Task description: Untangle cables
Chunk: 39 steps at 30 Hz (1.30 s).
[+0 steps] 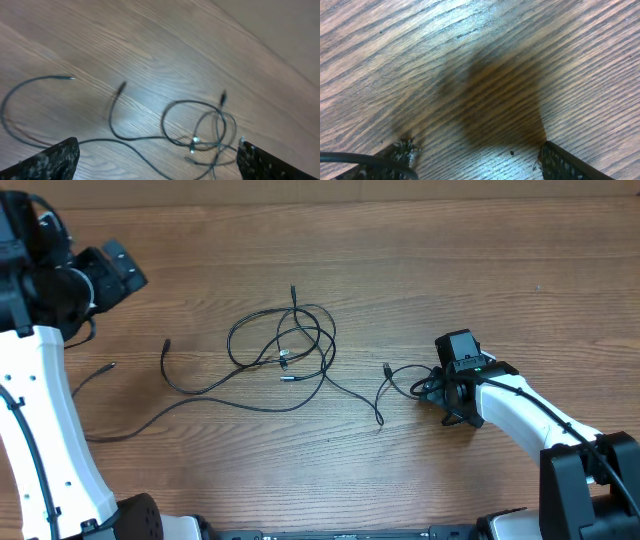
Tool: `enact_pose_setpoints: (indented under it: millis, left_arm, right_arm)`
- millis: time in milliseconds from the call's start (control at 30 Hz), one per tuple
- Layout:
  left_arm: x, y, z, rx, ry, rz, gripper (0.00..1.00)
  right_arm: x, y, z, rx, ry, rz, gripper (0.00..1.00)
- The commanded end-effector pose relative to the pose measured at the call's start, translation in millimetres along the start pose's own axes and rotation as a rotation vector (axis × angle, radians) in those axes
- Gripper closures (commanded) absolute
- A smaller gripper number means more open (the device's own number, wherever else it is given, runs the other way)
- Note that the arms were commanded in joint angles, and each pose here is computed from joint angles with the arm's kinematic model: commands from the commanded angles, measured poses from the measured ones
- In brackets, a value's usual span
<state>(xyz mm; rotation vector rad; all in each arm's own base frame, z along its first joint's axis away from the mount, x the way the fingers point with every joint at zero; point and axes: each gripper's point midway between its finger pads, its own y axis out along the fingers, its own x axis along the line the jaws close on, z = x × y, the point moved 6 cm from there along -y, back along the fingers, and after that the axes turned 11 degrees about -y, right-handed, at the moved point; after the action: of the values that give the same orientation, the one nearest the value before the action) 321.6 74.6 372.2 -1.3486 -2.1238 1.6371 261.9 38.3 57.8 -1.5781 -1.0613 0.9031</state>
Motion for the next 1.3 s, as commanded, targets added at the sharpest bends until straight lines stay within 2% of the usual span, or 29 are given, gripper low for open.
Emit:
enact_pose_setpoints:
  millis: [0,200,400,633,767,967,1100,1267]
  left_arm:
    - [-12.5,-3.5,7.0,0.029,0.053,0.054,0.01]
    - [-18.2,-3.6,23.3,0.120,0.055,0.092,0.01]
    - [-8.5,13.3,46.0,0.240,-0.082,0.009,0.01]
    - [5.7,71.4,107.2,0.450,-0.338,-0.197,0.00]
    - [9.9,110.9,145.3,0.503,-0.404,-0.270,0.00]
    - [10.6,162.6,190.1,0.472,-0.373,-0.269,0.00]
    - [23.1,183.3,211.2,0.361,-0.352,-0.345,0.00]
    - [39.8,193.0,221.0,0.222,-0.247,-0.435,0.00]
  right_arm:
    - [-4.0,6.0,6.2,0.028,0.013,0.012,0.19]
    - [-4.0,6.0,6.3,0.029,0.013,0.012,0.18]
    - [-3.3,6.0,5.7,0.026,0.013,0.007,0.17]
    - [-2.9,6.0,5.0,0.022,0.014,0.005,0.17]
    - [-3.0,6.0,5.1,0.023,0.014,0.005,0.16]
    - [-2.2,6.1,3.7,0.015,0.015,0.001,0.16]
    - [-2.0,6.1,3.4,0.014,0.016,0.000,0.16]
    - [-2.0,6.1,3.3,0.013,0.016,0.000,0.16]
